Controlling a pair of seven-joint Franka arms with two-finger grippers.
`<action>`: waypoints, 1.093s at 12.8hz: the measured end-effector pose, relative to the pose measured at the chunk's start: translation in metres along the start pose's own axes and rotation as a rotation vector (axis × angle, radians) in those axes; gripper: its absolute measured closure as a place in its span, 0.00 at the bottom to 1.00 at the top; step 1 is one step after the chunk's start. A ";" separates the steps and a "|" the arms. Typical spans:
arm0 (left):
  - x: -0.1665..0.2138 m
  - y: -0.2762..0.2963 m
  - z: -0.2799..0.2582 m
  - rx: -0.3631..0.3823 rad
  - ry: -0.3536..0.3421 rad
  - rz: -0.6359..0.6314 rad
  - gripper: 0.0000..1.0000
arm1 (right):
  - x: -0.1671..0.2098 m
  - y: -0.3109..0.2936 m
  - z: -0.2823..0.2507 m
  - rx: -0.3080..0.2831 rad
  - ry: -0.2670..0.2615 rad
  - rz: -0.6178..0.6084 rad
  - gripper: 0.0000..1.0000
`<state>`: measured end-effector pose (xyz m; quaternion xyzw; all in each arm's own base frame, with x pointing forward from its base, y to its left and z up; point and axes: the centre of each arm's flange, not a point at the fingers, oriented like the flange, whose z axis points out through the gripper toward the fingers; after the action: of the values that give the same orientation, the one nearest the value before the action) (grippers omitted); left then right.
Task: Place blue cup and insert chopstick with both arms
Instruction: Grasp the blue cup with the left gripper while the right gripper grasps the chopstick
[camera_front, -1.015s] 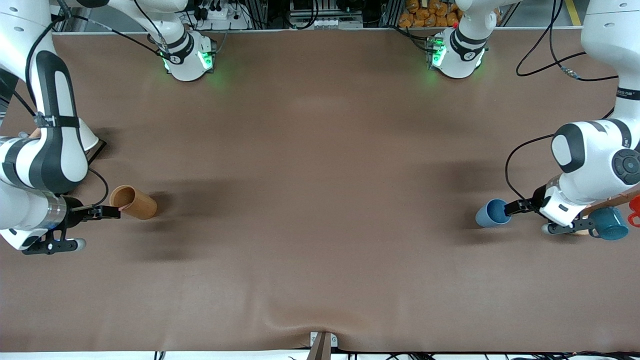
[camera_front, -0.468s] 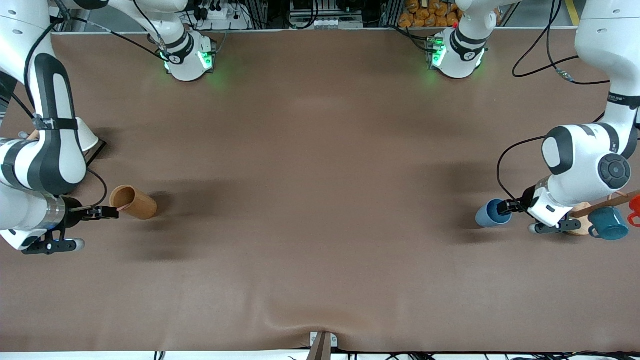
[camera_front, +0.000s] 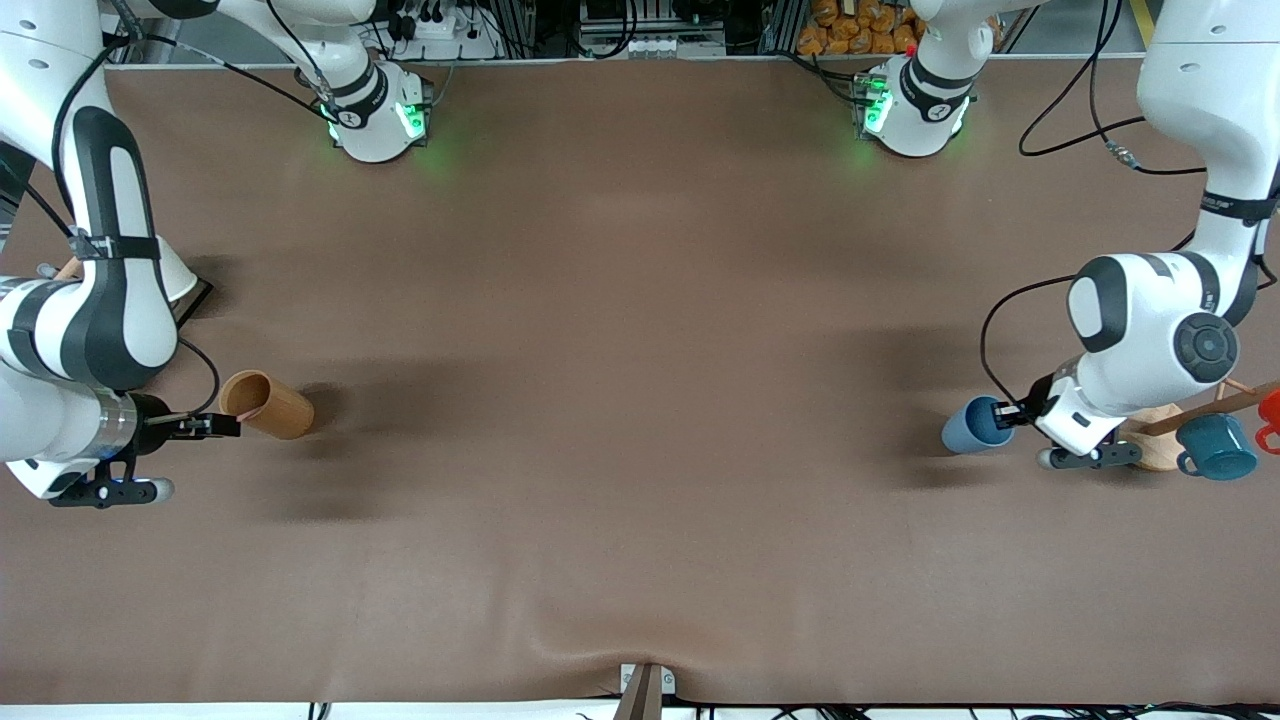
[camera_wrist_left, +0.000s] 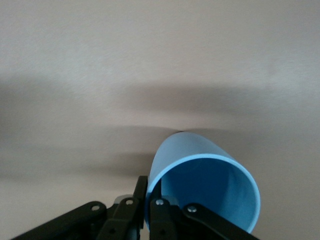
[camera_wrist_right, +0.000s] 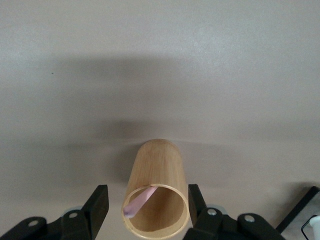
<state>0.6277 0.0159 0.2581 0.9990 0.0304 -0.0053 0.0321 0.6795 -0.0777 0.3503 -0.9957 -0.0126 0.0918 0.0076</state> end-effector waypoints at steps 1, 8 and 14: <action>0.003 0.010 -0.004 -0.001 0.010 0.015 0.95 | 0.000 -0.001 0.000 0.000 0.000 0.000 0.28; 0.005 0.122 -0.035 -0.004 0.038 0.147 0.95 | 0.000 -0.001 -0.001 0.001 0.000 0.002 0.76; -0.004 0.168 -0.051 -0.004 0.038 0.218 0.95 | -0.002 -0.003 -0.004 0.006 -0.023 -0.002 0.90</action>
<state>0.6348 -0.1488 0.3198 0.9962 -0.0778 0.0172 0.0341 0.6779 -0.0745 0.3549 -0.9945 -0.0133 0.1031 0.0104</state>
